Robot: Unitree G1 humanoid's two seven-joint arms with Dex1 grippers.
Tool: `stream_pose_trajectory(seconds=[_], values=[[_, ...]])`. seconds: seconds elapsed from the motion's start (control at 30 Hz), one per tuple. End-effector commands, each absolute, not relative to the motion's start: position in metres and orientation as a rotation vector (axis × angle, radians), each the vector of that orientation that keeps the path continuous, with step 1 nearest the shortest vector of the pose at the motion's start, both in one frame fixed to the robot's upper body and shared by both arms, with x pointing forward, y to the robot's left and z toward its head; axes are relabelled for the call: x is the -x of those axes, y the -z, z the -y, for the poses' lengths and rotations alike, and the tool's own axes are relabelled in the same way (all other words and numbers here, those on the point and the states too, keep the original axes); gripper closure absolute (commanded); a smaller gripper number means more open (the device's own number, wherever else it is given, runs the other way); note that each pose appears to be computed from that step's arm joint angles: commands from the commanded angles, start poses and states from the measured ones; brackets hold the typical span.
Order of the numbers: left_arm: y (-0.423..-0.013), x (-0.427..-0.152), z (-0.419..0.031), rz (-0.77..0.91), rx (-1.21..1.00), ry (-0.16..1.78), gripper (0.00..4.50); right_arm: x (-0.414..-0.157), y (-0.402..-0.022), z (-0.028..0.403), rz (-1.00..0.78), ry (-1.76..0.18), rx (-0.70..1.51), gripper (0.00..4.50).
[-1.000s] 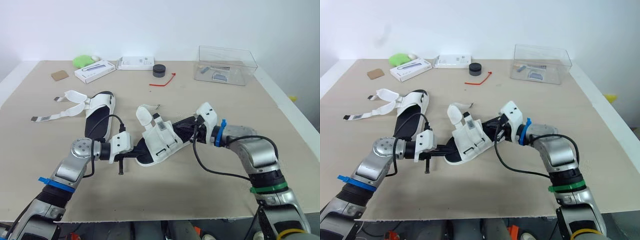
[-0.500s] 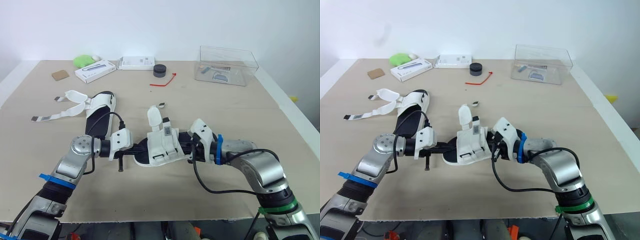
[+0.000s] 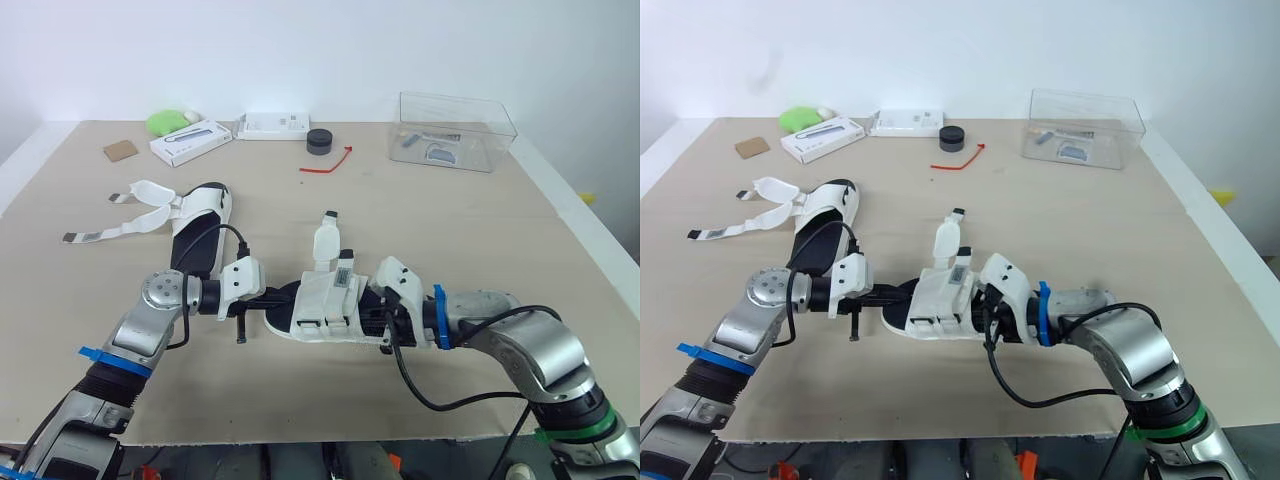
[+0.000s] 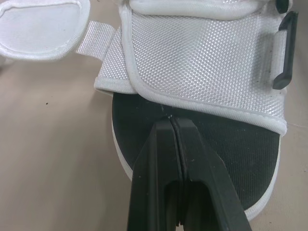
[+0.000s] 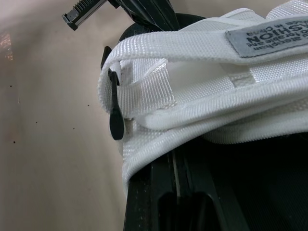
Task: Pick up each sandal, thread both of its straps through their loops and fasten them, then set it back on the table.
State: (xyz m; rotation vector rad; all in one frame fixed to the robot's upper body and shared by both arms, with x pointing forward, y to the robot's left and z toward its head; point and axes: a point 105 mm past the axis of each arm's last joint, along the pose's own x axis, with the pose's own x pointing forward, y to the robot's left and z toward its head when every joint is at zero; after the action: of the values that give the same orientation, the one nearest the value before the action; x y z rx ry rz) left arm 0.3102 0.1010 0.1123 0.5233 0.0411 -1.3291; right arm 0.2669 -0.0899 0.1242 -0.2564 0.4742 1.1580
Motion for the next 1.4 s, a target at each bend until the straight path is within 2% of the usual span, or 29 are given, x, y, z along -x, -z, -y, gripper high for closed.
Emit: stream_pose_trajectory(seconds=[0.03,0.27,0.3,0.33,0.4,0.43,0.47,0.53,0.63,0.67,0.9,1.1,1.23,1.4], values=[[-0.113,-0.309,-0.103,-0.046,-0.534,1.341,4.5,-0.264,-0.131,0.092,-0.44,-1.162,0.272,4.46],[-0.111,-0.308,-0.106,-0.058,-0.539,1.348,4.5,-0.259,-0.145,0.126,-0.5,-1.195,0.164,4.46],[-0.111,-0.308,-0.107,-0.059,-0.541,1.348,4.5,-0.261,-0.151,0.133,-0.499,-1.191,0.127,4.0],[-0.11,-0.308,-0.107,-0.061,-0.542,1.347,4.5,-0.265,-0.159,0.14,-0.492,-1.179,0.084,3.77],[-0.109,-0.309,-0.107,-0.064,-0.549,1.35,4.5,-0.295,-0.184,0.155,-0.401,-1.076,0.0,3.38],[-0.109,-0.309,-0.107,-0.065,-0.553,1.351,4.5,-0.307,-0.192,0.159,-0.368,-1.033,-0.032,2.84],[-0.108,-0.309,-0.106,-0.065,-0.555,1.353,4.5,-0.318,-0.201,0.159,-0.329,-1.007,-0.066,2.79],[-0.108,-0.309,-0.105,-0.062,-0.554,1.356,4.5,-0.333,-0.209,0.155,-0.294,-0.981,-0.129,1.76],[-0.108,-0.309,-0.103,-0.059,-0.56,1.362,4.5,-0.36,-0.21,0.137,-0.297,-0.935,-0.21,0.72],[-0.108,-0.309,-0.103,-0.058,-0.561,1.362,4.5,-0.368,-0.209,0.129,-0.327,-0.923,-0.255,0.12],[-0.106,-0.305,-0.103,-0.055,-0.559,1.354,4.5,-0.39,-0.183,0.093,-0.526,-0.919,-0.347,0.12],[-0.106,-0.303,-0.104,-0.056,-0.556,1.341,4.5,-0.388,-0.173,0.069,-0.681,-0.984,-0.409,0.12],[-0.106,-0.304,-0.104,-0.053,-0.558,1.333,4.5,-0.396,-0.177,0.055,-0.685,-0.998,-0.497,0.12],[-0.106,-0.303,-0.103,-0.05,-0.562,1.33,4.5,-0.418,-0.198,0.039,-0.575,-0.968,-0.639,0.12]])
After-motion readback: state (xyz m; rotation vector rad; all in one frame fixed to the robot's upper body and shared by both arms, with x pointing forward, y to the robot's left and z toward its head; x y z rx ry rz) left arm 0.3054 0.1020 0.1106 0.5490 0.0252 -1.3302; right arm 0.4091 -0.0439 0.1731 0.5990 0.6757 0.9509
